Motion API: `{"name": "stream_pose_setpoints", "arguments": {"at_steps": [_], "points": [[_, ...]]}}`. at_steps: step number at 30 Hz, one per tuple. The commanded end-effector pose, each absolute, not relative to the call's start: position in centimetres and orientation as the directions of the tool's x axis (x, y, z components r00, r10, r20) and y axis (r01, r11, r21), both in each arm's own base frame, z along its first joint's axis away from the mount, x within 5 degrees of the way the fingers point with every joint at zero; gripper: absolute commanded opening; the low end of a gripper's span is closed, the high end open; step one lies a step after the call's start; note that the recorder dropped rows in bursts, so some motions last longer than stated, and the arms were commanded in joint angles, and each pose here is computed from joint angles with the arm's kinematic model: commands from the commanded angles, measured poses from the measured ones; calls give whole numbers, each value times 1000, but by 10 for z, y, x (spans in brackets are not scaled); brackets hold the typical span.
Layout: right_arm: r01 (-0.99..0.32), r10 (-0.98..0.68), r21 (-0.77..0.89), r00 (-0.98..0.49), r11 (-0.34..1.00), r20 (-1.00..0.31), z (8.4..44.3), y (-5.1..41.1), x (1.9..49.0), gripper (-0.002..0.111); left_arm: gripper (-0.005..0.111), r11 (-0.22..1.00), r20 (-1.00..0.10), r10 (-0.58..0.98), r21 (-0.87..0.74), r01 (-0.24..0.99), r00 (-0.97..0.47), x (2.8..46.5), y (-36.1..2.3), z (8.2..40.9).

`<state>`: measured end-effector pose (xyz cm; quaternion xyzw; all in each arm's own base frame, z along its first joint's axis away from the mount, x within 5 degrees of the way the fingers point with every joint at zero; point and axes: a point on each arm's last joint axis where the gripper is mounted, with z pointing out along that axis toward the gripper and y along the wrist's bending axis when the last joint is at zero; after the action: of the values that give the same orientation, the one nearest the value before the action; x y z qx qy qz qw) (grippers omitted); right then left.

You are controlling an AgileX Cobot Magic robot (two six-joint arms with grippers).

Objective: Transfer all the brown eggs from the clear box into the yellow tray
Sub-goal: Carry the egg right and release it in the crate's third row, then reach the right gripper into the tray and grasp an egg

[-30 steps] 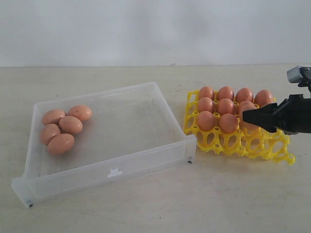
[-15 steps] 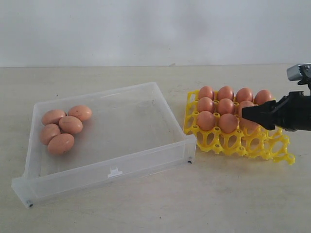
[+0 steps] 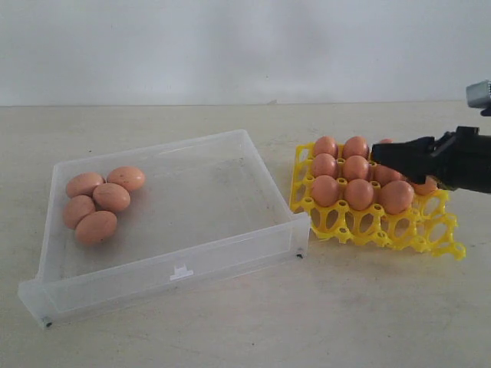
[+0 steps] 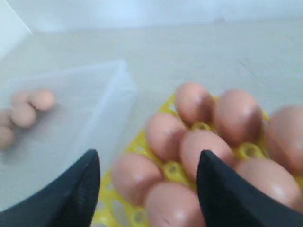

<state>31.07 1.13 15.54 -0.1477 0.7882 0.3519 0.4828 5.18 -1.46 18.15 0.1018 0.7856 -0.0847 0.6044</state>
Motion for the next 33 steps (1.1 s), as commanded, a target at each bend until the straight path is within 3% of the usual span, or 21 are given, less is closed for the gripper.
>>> {"name": "stream_pose_setpoints", "arguments": {"at_steps": [1,4,7,10,14,17,19,21,23,25,26,27,28,31,33], "points": [[-653,256,469,-399,595,-881,177,38,314,32,-4,965,-969,49,-17,263,-243,52,-15,183],[-758,217,386,-319,526,-923,193,83,321,13,-4,965,-969,49,-17,263,-243,52,-15,183],[-880,77,214,-200,425,-977,213,156,322,1,-4,965,-969,49,-17,263,-243,52,-15,183],[-903,-155,-20,-51,429,-987,232,229,322,0,-4,965,-969,49,-17,263,-243,52,-15,183],[-817,-449,-367,151,445,-881,252,313,321,0,-4,965,-969,49,-17,263,-243,52,-15,183],[-770,-523,-495,251,402,-814,254,358,331,0,-4,965,-969,49,-17,263,-243,52,-15,183],[-771,-507,-436,174,463,-845,242,375,350,0,-4,965,-969,49,-17,263,-243,52,-15,183],[-730,-456,-262,-75,631,-887,228,380,371,0,-4,965,-969,49,-17,263,-243,52,-15,183],[-644,-472,-203,-278,737,-836,211,380,386,0,-4,965,-969,49,-17,263,-243,52,-15,183],[-701,-608,-245,-328,670,-723,201,384,387,0,-4,965,-969,49,-17,263,-243,52,-15,183],[-811,-731,-267,-261,520,-630,198,389,382,0,-4,965,-969,49,-17,263,-243,52,-15,183],[-914,-785,-164,-213,370,-581,195,396,372,0,-4,965,-969,49,-17,263,-243,52,-15,183],[-952,-787,-63,-210,301,-580,194,403,365,0,-4,965,-969,49,-17,263,-243,52,-15,183],[-954,-750,-18,-224,300,-623,197,412,368,0,-4,965,-969,49,-17,263,-243,52,-15,183],[-956,-744,-17,-216,292,-632,199,413,368,6,-4,965,-969,49,-17,263,-243,52,-15,183]]}}
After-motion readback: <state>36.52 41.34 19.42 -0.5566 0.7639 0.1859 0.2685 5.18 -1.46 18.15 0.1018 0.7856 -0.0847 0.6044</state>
